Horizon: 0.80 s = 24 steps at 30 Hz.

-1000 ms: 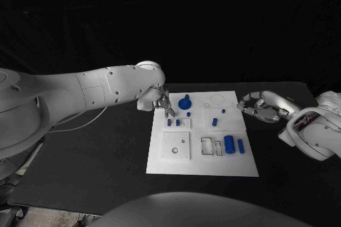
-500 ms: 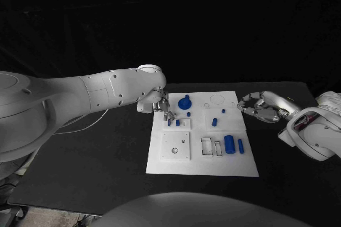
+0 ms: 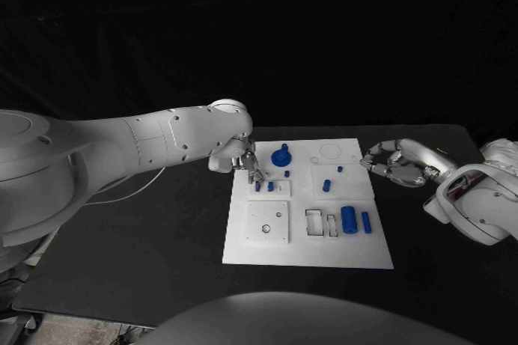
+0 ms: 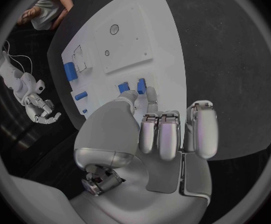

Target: Assemble the parts on the task board

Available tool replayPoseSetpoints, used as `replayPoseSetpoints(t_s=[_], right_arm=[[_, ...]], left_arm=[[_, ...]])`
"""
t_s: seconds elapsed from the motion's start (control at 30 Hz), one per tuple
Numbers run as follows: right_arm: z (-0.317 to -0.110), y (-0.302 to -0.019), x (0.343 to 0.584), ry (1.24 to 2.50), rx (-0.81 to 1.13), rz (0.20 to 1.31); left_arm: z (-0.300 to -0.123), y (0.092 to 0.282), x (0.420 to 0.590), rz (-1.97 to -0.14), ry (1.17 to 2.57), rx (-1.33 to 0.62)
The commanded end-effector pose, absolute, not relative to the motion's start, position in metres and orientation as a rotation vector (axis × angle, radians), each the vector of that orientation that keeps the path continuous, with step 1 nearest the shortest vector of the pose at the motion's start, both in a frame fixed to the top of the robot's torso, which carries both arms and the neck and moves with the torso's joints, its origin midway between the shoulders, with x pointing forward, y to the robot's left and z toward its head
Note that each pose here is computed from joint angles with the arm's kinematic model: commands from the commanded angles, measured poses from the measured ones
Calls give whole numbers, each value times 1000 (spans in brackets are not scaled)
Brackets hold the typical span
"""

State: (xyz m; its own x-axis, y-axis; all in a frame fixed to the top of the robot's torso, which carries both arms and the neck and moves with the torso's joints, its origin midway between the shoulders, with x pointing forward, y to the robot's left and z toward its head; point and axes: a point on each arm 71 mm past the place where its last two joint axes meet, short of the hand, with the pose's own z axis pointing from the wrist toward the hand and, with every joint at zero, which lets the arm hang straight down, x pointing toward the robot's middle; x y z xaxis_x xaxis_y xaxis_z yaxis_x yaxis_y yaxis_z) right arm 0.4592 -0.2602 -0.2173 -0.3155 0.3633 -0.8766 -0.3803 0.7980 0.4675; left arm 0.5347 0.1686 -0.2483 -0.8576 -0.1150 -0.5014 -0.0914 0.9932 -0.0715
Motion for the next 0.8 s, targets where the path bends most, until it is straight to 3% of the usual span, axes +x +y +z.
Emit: replayPoseSetpoints(t_s=[0.03, 0.8], right_arm=[[-218, -259, 458, 1754, -27, 747], [-219, -259, 458, 1767, -22, 739]], left_arm=[[-250, 167, 534, -41, 2601, -146], [-258, 164, 535, -141, 2563, -197]])
